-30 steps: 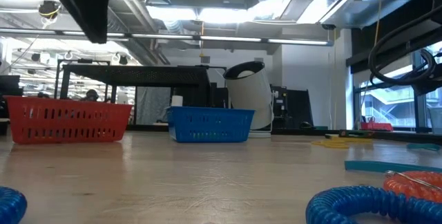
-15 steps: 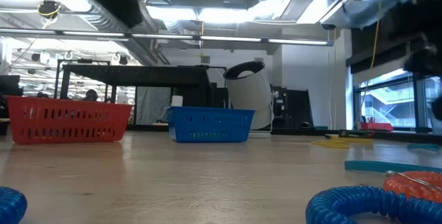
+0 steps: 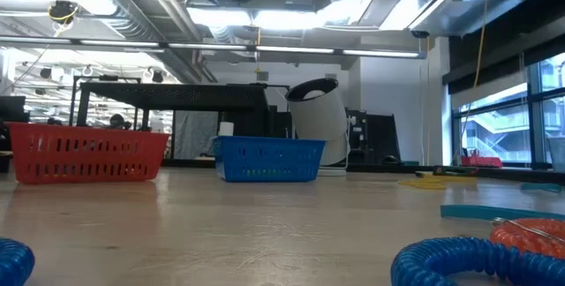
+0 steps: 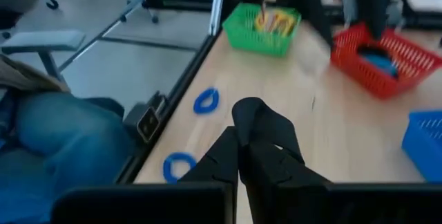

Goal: Pick & Place Office Desk Supplies
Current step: Put the black rubber band into the red bin

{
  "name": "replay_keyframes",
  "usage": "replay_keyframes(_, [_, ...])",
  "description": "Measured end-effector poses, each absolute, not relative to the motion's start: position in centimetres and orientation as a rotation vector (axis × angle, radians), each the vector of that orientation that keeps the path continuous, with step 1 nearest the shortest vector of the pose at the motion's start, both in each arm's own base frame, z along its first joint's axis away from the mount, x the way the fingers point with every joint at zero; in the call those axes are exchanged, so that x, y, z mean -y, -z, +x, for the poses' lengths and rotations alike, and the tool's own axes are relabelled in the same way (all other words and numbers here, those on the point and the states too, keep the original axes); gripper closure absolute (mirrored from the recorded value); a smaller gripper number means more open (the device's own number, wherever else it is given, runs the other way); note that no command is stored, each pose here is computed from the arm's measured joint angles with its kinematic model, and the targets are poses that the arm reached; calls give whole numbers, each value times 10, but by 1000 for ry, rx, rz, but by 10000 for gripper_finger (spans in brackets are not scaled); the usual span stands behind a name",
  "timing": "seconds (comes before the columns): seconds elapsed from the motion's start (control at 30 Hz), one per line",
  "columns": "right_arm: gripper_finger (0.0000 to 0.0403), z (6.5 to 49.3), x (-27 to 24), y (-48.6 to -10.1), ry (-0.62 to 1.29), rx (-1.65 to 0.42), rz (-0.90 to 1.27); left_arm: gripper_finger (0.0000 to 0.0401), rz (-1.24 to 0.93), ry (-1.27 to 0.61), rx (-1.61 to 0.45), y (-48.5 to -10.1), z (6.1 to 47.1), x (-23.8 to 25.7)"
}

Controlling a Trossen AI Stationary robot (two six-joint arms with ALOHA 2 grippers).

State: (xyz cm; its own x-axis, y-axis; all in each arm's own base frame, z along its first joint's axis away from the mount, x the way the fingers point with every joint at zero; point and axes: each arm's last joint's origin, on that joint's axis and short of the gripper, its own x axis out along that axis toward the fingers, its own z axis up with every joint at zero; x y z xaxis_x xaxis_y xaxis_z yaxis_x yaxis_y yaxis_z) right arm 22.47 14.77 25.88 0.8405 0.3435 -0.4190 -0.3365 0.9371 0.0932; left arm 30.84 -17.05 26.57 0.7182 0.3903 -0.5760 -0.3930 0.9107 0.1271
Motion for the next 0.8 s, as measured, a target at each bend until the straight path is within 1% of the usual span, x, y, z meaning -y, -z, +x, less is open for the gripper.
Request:
replay_keyframes(0.23, [388, 234, -141, -260, -331, -406, 14, 198, 150, -305, -535, -259, 334, 186])
replay_keyframes(0.43, [388, 252, -143, -252, -391, -366, 15, 175, 263, -281, -456, -250, 354, 190])
replay_keyframes(0.57, [387, 262, -142, -243, -398, -365, 13, 173, 321, -282, -416, -246, 365, 190])
replay_keyframes(0.67, [387, 267, -140, -239, -386, -366, 16, 175, 334, -241, -402, -245, 369, 191])
replay_keyframes(0.8, [387, 270, -138, -237, -387, -363, 8, 177, 271, -191, -401, -245, 372, 188])
